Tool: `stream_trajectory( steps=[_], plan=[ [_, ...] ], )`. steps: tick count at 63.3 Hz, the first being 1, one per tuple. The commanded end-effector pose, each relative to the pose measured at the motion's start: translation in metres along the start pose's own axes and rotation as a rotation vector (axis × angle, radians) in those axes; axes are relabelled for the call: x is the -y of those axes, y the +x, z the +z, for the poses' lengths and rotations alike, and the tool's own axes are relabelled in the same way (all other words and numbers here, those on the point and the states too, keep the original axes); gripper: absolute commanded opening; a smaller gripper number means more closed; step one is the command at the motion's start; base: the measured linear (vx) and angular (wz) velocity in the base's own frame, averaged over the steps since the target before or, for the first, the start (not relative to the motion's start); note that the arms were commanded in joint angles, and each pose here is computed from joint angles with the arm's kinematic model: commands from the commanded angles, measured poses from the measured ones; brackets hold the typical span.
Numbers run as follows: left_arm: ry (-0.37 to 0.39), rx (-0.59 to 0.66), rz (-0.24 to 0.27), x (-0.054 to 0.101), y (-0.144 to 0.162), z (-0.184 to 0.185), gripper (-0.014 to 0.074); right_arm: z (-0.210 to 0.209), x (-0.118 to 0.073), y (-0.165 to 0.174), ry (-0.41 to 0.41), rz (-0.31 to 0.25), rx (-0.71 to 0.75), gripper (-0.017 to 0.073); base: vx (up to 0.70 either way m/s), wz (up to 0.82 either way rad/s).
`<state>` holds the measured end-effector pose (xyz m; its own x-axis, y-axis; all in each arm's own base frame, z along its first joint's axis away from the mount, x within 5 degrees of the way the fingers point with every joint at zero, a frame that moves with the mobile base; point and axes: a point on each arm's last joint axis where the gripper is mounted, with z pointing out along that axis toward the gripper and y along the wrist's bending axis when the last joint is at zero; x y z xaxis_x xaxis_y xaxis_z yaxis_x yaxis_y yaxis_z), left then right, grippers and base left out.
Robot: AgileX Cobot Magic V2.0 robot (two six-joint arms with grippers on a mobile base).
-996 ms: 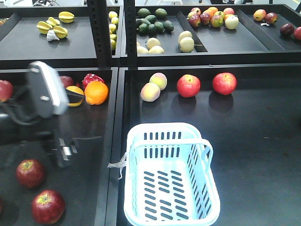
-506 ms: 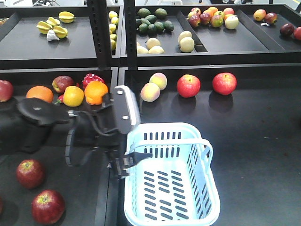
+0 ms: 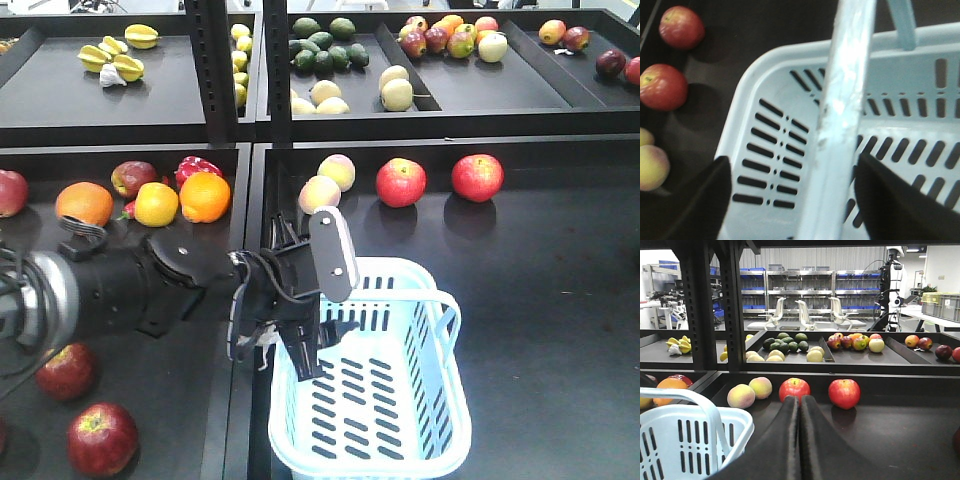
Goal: Pick three apples into basket with both arms
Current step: 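Reach the left gripper over the basket's near rim, then close the left gripper on the basket rim and lift it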
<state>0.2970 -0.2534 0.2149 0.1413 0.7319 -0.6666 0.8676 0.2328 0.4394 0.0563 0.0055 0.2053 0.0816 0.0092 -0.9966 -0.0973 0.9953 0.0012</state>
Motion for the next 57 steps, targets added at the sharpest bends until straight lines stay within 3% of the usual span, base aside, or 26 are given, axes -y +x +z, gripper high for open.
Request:
stream_trajectory(
  steps=[1,7,15,30,42,57],
  plan=[
    [-0.126,0.024,-0.004,-0.015,-0.018,-0.012,0.0353,-0.001,0.000,-0.003,-0.001,-0.014,0.070,-0.0009,0.00,0.00],
    [-0.158,0.010,-0.002,-0.016,-0.018,-0.012,0.0226,-0.001,0.000,-0.003,-0.001,-0.014,0.070,-0.0009,0.00,0.00],
    [-0.162,0.009,-0.002,-0.016,-0.018,-0.012,-0.0008,-0.001,0.000,-0.003,-0.001,-0.014,0.070,-0.0009,0.00,0.00],
    [-0.193,0.006,-0.004,-0.020,-0.019,-0.016,-0.0008,-0.001,0.000,-0.003,-0.001,-0.014,0.070,-0.0009,0.00,0.00],
    [-0.336,0.034,0.000,-0.036,-0.034,-0.048,-0.0008,-0.001,0.000,-0.003,-0.001,-0.014,0.070,-0.0009,0.00,0.00],
    [-0.525,0.147,0.004,-0.052,-0.064,-0.119,-0.0008,-0.001,0.000,-0.003,-0.001,-0.014,0.070,-0.0009,0.00,0.00]
  ],
)
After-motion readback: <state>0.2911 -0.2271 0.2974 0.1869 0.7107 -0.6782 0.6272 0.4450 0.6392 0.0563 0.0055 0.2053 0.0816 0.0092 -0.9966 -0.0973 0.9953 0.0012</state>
